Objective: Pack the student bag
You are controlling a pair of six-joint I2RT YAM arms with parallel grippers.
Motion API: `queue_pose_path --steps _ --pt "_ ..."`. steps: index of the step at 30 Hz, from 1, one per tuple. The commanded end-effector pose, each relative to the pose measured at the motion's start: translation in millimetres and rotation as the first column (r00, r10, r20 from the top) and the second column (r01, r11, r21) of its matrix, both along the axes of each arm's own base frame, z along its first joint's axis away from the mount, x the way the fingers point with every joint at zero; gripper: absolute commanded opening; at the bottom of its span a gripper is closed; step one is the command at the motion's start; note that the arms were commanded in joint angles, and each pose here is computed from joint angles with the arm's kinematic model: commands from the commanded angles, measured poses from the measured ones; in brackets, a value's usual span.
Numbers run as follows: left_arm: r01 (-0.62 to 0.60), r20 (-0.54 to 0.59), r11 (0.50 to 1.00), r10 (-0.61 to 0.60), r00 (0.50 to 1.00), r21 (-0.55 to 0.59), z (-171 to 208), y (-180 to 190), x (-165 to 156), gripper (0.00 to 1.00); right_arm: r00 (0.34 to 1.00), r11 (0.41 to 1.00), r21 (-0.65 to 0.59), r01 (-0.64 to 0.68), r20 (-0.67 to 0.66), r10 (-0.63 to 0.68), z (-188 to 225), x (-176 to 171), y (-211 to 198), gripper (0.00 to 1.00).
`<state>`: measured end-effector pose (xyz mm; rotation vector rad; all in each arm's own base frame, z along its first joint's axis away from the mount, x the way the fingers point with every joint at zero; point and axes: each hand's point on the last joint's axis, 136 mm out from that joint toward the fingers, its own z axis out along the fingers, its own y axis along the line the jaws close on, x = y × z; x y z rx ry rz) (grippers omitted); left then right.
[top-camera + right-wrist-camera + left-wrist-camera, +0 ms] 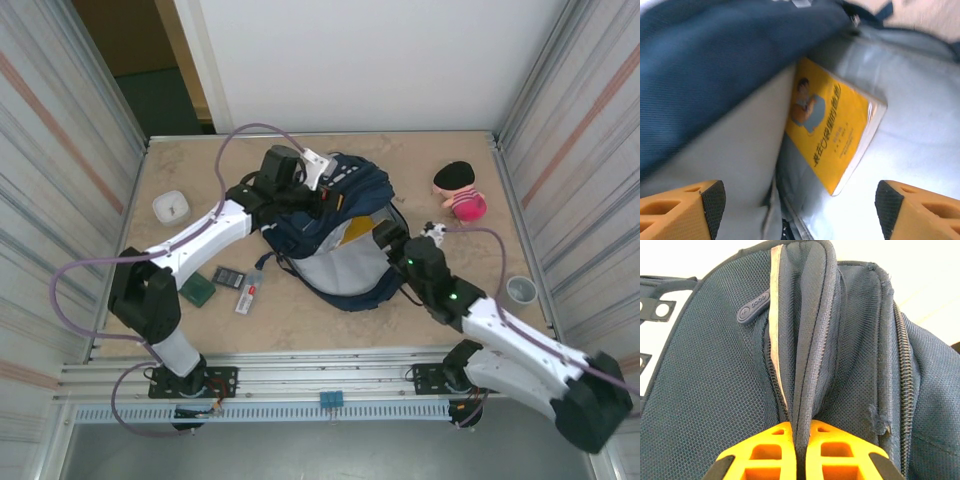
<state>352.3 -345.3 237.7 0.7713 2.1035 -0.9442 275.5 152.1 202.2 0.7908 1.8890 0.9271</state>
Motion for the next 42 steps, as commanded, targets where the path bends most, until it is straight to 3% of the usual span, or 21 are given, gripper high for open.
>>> queue_pose_path --steps 1,7,10,12,16,19,22,24,26,28,32,36,42 --pt "0.031 0.049 0.999 -0.032 0.998 0.025 -15.9 -15.0 -1.7 0.00 0.999 0.968 -0.251 0.013 -0.038 -0.023 -16.0 -23.0 -37.2 0.79" --pt "0.066 -0.065 0.996 -0.062 0.996 0.064 -75.9 -34.5 -22.6 0.04 0.991 0.911 -0.401 -0.093 0.047 0.122 0.6 -37.8 -40.2 0.78" --pt "0.049 -0.102 0.997 -0.041 0.994 0.067 -86.1 -34.9 -24.9 0.29 0.963 0.830 -0.524 -0.190 0.067 0.263 6.8 -40.5 -28.8 0.78" --pt "0.015 -0.094 0.998 -0.008 0.996 0.067 -79.8 -29.1 -22.7 0.53 0.937 0.757 -0.600 -0.259 0.033 0.347 3.6 -42.7 -20.8 0.78" --pt "-0.082 -0.059 0.996 0.084 0.995 0.038 -53.4 -3.3 -13.8 0.69 0.842 0.572 -0.702 -0.425 -0.075 0.534 -7.7 -47.4 5.0 0.78" --pt "-0.172 -0.051 0.985 0.172 0.984 0.007 -35.7 26.7 -9.3 0.72 0.731 0.382 -0.755 -0.532 -0.183 0.657 -17.5 -52.4 29.2 0.78" --pt "-0.247 -0.062 0.969 0.246 0.967 -0.006 -29.2 59.9 -9.6 0.73 0.601 0.115 -0.821 -0.559 -0.305 0.739 -33.4 -60.0 53.5 0.80" --pt "-0.291 -0.072 0.957 0.289 0.955 -0.010 -28.6 81.7 -12.5 0.74 0.497 -0.114 -0.844 -0.523 -0.411 0.764 -52.8 -67.6 69.7 0.83" --pt "-0.330 -0.084 0.944 0.329 0.941 -0.007 -32.6 100.1 -15.3 0.74 0.402 -0.283 -0.825 -0.489 -0.501 0.766 -71.2 -76.4 83.2 0.85" --pt "-0.366 -0.104 0.931 0.363 0.926 -0.006 -37.8 115.8 -18.8 0.74 0.322 -0.394 -0.786 -0.477 -0.573 0.754 -89.4 -82.9 94.5 0.87" --pt "-0.431 -0.141 0.902 0.424 0.895 -0.018 -46.7 139.5 -24.8 0.75 0.269 -0.470 -0.751 -0.465 -0.625 0.733 -114.8 -79.2 112.7 0.89" --pt "-0.479 -0.162 0.878 0.473 0.866 -0.002 -58.4 154.5 -28.9 0.75 0.317 -0.489 -0.762 -0.424 -0.631 0.708 -136.3 -62.0 115.7 0.85" --pt "-0.531 -0.201 0.847 0.526 0.827 0.030 -73.6 173.7 -31.0 0.74 0.417 -0.504 -0.777 -0.377 -0.628 0.657 -136.5 -39.2 106.8 0.53"
